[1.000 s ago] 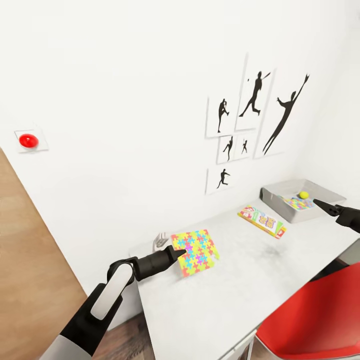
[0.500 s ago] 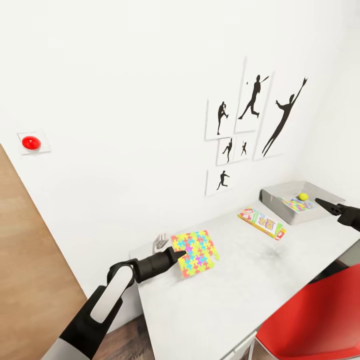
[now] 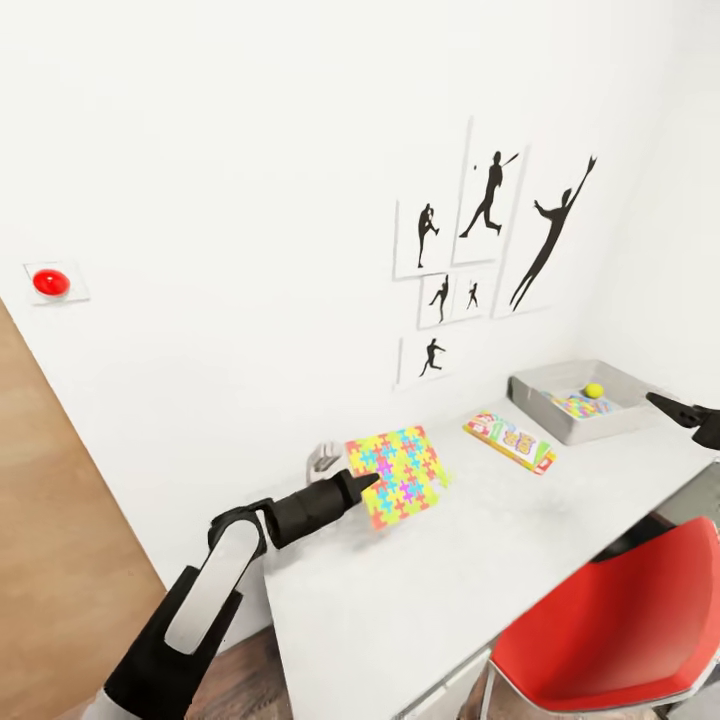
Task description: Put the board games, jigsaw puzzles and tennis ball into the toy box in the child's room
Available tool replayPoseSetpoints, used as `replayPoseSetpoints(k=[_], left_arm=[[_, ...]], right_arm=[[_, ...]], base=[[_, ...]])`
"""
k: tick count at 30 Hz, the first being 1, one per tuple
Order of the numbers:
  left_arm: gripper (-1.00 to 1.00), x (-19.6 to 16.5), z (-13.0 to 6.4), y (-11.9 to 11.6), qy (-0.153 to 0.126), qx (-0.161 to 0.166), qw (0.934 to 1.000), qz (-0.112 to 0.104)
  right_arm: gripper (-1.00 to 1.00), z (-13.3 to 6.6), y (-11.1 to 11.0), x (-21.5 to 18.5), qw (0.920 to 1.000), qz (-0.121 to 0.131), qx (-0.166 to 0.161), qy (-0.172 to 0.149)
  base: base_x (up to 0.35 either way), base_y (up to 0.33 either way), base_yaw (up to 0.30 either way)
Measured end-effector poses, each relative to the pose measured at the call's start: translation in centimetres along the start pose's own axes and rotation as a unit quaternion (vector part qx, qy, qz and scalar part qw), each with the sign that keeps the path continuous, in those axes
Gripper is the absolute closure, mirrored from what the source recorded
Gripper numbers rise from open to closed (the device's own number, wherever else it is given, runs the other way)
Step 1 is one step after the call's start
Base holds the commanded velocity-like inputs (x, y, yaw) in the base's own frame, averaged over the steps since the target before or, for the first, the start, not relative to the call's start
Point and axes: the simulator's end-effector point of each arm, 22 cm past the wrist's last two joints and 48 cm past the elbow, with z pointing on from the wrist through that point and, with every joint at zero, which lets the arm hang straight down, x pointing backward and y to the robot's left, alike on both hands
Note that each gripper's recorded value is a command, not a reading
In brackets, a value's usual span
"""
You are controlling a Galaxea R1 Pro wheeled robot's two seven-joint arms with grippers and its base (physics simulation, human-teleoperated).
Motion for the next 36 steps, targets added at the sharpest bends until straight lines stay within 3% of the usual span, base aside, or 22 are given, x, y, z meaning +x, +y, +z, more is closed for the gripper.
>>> replayPoseSetpoints(k=[7, 22, 32, 36], left_arm=[[1.0, -2.3, 0.4, -1.9, -0.019, -0.015, 0.9994, 0.026], [1.0, -3.3, 1.4, -3.2, -0.028, -0.028, 0.9988, 0.029], [1.0, -6.3, 1.9, -7.0, -0.047, -0.001, 0.9973, 0.057], [1.0, -9.6, 2.1, -11.2, -0.051, 0.028, 0.9947, 0.085]], right_arm=[[-1.0, 0.0, 0.0, -0.1, 1.0, -0.001, 0.0, -0.001], [-1.0, -0.3, -0.3, -0.3, 0.9999, 0.005, 0.003, -0.008], [-1.0, -0.6, -0.4, -0.7, 0.9999, 0.006, 0.005, -0.013], [-1.0, -0.6, -0.4, -0.8, 0.9999, 0.006, 0.005, -0.014]], base=[[-0.049, -0.319, 0.0], [-0.001, -0.335, 0.052], [0.0, -0.34, 0.276], [0.0, -0.344, 0.214]])
